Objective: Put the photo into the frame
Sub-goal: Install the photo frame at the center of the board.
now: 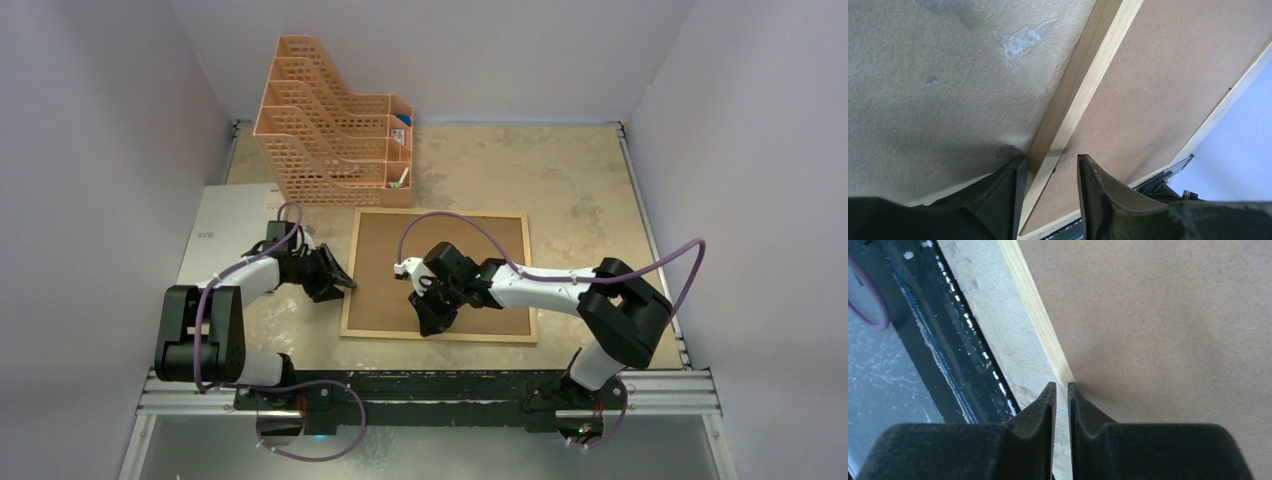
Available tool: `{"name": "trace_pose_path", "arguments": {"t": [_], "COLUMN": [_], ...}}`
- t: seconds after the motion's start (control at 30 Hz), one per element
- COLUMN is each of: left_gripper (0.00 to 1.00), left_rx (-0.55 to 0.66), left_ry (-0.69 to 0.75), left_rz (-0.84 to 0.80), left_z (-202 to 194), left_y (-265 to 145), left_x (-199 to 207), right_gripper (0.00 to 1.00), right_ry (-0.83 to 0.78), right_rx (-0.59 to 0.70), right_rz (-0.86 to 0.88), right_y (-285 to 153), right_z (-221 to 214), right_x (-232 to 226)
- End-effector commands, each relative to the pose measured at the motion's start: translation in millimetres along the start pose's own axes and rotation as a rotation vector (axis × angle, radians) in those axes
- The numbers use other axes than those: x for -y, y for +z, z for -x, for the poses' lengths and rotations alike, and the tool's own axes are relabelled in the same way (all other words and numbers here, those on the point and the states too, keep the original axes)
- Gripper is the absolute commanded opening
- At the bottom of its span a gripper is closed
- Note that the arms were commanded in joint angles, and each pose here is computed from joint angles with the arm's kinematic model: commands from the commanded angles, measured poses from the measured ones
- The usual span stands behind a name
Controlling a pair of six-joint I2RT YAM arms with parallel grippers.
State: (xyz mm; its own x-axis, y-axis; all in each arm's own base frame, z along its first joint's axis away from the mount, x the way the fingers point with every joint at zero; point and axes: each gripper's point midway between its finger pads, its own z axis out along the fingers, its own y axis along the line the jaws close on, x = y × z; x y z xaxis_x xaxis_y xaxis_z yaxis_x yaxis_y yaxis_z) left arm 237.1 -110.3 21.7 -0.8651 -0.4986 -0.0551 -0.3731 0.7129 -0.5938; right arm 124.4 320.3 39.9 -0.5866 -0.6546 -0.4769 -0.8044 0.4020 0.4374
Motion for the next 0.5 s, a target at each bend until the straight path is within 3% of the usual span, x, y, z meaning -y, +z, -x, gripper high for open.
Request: {"name": "trace_pose_path", "arguments": {"t": [0.0,0.33,0.47], "left_gripper": [0.46,0.48,0.48], "left_rx": [0.004,0.009,0.007], "left_ry": [0.011,0.016,0.021], "left_rz": [0.053,0.046,0.04], "left_z": [1.7,5.4,4.8], "left_y": [-0.4,-0.7,-0.9], "left_x": [-8.1,-4.8,-3.8], "right_gripper": [0.17,0.2,0.2], "right_ry": [-0.008,-0.024,-0.062], "right_rx": [0.006,0.086,0.142], "right_rz": [-0.061,-0.207,-0.188], "right_y": [1.4,-8.7,-19.8], "right_z": [8.2,32.0,45.4], "right_x": [8.7,28.5,19.6]}}
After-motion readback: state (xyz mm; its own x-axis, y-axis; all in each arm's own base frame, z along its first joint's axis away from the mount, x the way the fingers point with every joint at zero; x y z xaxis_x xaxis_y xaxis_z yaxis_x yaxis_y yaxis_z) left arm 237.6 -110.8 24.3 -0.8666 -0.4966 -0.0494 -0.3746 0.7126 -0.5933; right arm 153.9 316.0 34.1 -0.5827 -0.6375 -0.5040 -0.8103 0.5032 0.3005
